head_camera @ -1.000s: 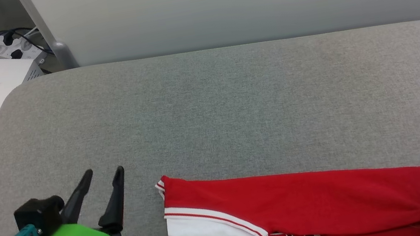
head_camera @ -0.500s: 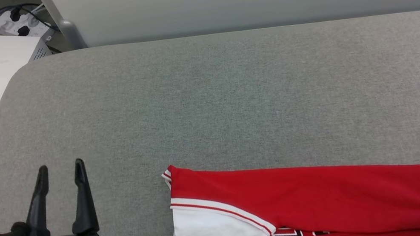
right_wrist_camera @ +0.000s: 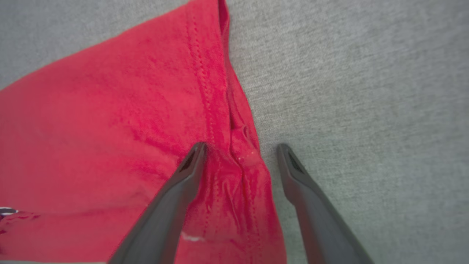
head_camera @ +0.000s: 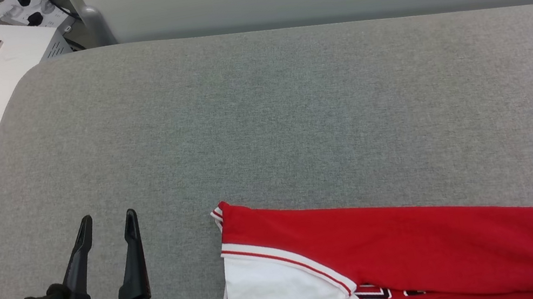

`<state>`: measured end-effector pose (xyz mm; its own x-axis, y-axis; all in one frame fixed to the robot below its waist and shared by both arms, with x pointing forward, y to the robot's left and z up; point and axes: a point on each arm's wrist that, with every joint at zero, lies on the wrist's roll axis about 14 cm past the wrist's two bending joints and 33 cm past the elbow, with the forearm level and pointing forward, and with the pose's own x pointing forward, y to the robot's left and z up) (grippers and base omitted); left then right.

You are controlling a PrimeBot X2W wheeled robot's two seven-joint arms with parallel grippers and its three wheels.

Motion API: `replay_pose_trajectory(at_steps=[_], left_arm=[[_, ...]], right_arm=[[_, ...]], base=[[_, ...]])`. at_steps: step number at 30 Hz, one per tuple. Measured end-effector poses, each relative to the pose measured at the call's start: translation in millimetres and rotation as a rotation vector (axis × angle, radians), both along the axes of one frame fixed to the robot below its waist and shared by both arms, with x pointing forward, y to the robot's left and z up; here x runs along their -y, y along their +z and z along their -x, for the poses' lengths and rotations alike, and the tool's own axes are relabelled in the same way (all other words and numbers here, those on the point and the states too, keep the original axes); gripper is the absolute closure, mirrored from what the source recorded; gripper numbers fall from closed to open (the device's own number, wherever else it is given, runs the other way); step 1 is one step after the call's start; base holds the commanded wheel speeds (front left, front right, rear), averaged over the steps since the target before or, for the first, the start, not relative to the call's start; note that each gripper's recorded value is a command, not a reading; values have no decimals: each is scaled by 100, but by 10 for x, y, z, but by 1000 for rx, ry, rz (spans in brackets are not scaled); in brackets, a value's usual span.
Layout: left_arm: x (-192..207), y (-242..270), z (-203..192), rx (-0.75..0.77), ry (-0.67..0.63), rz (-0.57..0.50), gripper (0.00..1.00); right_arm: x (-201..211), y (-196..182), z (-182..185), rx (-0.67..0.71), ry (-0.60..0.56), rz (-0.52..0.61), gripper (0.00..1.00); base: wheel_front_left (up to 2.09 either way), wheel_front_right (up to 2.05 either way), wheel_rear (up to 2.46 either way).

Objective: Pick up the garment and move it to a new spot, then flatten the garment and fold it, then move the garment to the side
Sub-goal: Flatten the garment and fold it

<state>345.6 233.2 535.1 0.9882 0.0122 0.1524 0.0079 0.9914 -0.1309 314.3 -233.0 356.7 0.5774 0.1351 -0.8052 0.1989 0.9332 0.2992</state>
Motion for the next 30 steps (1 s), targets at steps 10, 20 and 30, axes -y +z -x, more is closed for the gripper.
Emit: replay_pose_trajectory(at_steps=[10, 20, 30], left_arm=[[15, -68, -42, -22, -10, -6, 0], [45, -59, -25, -18, -20, -4, 0], [92, 20, -5, 9, -35, -2, 0]], right_arm=[[-268, -89, -32, -31, 75, -56, 0], [-212, -108, -37, -12, 89, -31, 100], [-14, 73, -188, 121, 37, 13, 100]], base=[[0, 0, 0], [0, 0, 0], [0, 0, 0]])
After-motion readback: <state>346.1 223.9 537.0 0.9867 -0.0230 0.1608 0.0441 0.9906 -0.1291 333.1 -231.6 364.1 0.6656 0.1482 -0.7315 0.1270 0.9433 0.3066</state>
